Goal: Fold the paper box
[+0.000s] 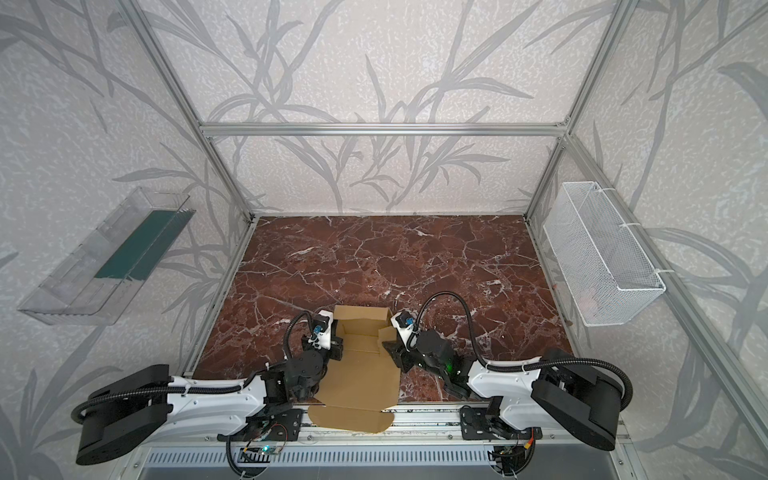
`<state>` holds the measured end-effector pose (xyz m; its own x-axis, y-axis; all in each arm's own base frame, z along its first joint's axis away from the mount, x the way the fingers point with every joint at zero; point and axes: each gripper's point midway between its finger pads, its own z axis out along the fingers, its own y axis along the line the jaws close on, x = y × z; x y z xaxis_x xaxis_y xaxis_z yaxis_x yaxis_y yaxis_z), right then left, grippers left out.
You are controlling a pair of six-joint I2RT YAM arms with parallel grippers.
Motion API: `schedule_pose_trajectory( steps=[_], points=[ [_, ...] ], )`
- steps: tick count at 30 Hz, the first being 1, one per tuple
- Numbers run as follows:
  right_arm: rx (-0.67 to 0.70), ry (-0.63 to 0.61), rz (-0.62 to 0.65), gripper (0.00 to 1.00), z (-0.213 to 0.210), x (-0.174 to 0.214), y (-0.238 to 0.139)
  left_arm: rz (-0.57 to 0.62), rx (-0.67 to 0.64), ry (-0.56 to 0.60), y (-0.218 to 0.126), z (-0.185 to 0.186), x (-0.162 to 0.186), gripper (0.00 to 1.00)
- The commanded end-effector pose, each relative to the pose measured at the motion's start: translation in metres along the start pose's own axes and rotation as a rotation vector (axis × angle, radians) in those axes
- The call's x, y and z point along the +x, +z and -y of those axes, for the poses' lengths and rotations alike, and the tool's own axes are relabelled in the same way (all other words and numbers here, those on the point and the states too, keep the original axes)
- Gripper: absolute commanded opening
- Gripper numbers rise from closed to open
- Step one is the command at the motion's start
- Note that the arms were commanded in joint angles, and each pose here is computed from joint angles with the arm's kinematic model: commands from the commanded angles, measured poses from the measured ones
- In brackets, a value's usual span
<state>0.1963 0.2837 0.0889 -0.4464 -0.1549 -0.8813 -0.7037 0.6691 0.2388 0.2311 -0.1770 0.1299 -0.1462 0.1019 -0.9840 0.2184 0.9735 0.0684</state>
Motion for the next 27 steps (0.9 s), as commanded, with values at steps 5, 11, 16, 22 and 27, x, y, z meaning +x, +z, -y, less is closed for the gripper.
schedule_pose_trajectory(
  steps=[5,11,16,22,27],
  points=[
    [0.136,0.016,0.038,0.41,0.018,-0.016,0.004,0.006,0.000,0.039,-0.005,0.001,0.006,0.00],
    [0.183,0.017,0.056,0.37,0.024,-0.024,0.005,0.014,-0.008,0.050,-0.005,0.006,0.005,0.00],
    [0.176,0.005,0.083,0.34,0.016,-0.028,0.005,0.032,-0.008,0.060,-0.005,0.013,0.000,0.00],
    [0.175,0.003,0.108,0.31,0.012,-0.032,0.004,0.044,0.000,0.051,-0.006,0.022,-0.005,0.00],
    [0.181,0.005,0.143,0.30,0.012,-0.039,0.006,0.055,0.013,0.061,-0.007,0.031,-0.008,0.00]
  ],
)
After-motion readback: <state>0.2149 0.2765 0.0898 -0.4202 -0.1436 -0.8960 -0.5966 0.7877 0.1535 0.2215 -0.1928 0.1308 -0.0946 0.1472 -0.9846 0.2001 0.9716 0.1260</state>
